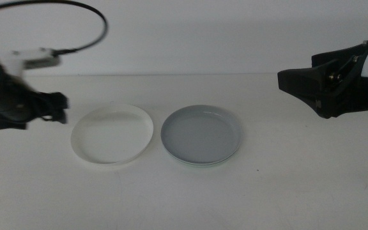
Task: Stack the three bowls on top of each other.
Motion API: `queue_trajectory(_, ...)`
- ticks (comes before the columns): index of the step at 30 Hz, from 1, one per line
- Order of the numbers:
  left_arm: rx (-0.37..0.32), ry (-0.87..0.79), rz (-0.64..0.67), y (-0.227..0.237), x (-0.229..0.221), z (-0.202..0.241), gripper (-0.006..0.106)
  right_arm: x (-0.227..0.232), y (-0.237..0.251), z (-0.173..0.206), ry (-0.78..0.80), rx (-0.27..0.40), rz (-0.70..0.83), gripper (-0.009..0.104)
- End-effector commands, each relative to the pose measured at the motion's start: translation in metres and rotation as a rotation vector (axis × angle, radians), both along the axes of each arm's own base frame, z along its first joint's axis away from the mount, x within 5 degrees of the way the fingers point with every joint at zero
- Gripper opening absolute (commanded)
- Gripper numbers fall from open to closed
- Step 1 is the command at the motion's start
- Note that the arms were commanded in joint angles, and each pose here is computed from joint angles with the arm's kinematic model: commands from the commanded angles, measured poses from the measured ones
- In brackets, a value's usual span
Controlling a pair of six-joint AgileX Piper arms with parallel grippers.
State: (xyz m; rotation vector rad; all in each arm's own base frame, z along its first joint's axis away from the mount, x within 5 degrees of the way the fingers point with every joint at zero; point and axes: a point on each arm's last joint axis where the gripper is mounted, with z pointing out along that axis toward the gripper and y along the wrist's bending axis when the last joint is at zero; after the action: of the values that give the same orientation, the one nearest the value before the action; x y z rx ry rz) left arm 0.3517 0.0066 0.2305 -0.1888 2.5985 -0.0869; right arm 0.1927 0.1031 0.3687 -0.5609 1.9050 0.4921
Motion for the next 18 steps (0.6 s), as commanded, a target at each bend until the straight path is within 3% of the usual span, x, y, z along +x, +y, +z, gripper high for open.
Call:
queue_trajectory(1, -0.008, -0.055, -0.024, -0.011, 0.019, 0.008, 0.104, -0.001, -0.003, 0.015, -0.081, 0.039, -0.029, 0.054)
queue_trajectory(7, -0.010, 0.029, -0.051, -0.023, 0.045, -0.033, 0.094, -0.001, -0.003, 0.015, -0.081, 0.039, -0.029, 0.054)
queue_trajectory(12, -0.054, 0.072, -0.018, -0.025, 0.052, -0.058, 0.082, -0.001, -0.003, 0.015, -0.081, 0.039, -0.029, 0.054)
queue_trajectory(15, -0.062, 0.090, -0.013, -0.026, 0.053, -0.066, 0.057, -0.001, -0.003, 0.015, -0.081, 0.039, -0.029, 0.054)
queue_trajectory(18, -0.067, 0.085, -0.011, -0.026, 0.053, -0.063, 0.018, -0.001, -0.003, 0.015, -0.081, 0.039, -0.029, 0.054)
